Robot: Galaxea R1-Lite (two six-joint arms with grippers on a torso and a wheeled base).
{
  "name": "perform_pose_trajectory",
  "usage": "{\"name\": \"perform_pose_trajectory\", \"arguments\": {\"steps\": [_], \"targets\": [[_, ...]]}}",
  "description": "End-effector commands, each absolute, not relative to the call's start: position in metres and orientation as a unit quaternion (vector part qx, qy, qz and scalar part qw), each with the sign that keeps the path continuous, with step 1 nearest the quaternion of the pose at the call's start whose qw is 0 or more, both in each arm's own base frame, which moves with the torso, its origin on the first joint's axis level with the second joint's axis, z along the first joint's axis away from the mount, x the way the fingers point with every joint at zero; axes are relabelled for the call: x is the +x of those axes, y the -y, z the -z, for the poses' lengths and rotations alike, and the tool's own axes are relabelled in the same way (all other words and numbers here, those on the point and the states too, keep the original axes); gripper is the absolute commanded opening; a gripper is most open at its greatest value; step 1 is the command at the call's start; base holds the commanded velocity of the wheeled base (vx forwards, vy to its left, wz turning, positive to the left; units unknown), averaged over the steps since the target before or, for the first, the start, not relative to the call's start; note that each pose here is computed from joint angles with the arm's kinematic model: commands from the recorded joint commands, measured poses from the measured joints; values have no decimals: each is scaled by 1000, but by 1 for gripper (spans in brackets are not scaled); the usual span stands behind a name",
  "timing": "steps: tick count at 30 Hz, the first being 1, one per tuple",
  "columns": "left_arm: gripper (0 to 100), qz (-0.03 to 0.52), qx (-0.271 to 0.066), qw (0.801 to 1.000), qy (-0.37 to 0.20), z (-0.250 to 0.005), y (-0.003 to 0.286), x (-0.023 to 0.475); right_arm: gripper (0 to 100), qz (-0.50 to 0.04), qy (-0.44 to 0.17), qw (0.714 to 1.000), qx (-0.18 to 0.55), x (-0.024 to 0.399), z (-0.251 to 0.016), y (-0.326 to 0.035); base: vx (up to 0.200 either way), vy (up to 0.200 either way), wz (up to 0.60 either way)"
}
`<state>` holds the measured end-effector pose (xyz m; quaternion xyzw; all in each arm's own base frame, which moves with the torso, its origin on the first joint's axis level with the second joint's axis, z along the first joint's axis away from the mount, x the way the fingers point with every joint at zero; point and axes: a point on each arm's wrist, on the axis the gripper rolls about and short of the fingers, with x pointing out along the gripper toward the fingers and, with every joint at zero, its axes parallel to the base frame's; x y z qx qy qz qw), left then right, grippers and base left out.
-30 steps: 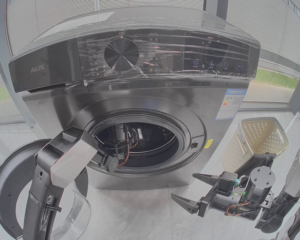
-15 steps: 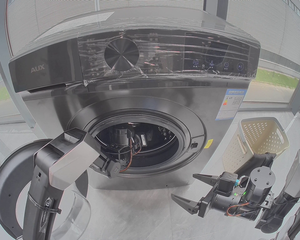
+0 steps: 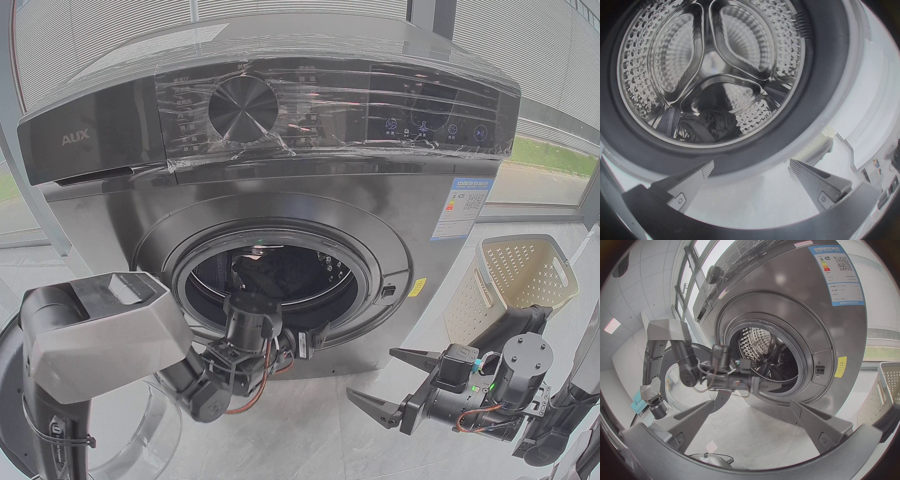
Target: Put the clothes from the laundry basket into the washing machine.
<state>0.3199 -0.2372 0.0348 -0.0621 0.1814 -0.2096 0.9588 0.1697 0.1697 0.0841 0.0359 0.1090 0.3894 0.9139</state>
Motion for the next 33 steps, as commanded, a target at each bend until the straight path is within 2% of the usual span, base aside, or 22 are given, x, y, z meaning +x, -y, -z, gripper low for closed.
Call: {"name": "perform_pose_trajectory", "arguments": {"steps": [1, 6, 10, 14, 15, 16, 19, 22, 28, 33], "targets": [[100, 261, -74, 951, -148, -76, 219, 243, 100, -386, -103, 916, 37, 168, -88, -165, 0, 0, 0], [100, 246, -86, 959, -111, -100, 193, 217, 100, -378, -99, 920, 37, 167, -91, -160, 0, 0, 0], [100, 228, -98, 964, -91, -117, 165, 193, 100, -345, -90, 933, 39, 168, -96, -142, 0, 0, 0], [100, 169, -115, 978, -52, -124, 134, 189, 100, -294, -66, 953, 43, 170, -107, -116, 0, 0, 0], [100, 169, -115, 978, -52, -124, 134, 189, 100, -294, -66, 953, 43, 170, -107, -116, 0, 0, 0], [100, 153, -115, 981, -40, -125, 119, 181, 100, -267, -50, 961, 49, 172, -113, -104, 0, 0, 0], [100, 141, -93, 985, -37, -124, 101, 172, 100, -232, -36, 971, 52, 173, -119, -87, 0, 0, 0], [100, 140, -75, 986, -57, -115, 97, 167, 100, -205, -35, 977, 48, 176, -119, -77, -67, 0, 0], [100, 138, -74, 986, -61, -113, 93, 161, 100, -167, -48, 984, 37, 172, -114, -60, -200, 0, 0], [100, 135, -67, 987, -58, -113, 90, 157, 100, -155, -48, 986, 36, 168, -117, -55, -200, 0, 0]]}}
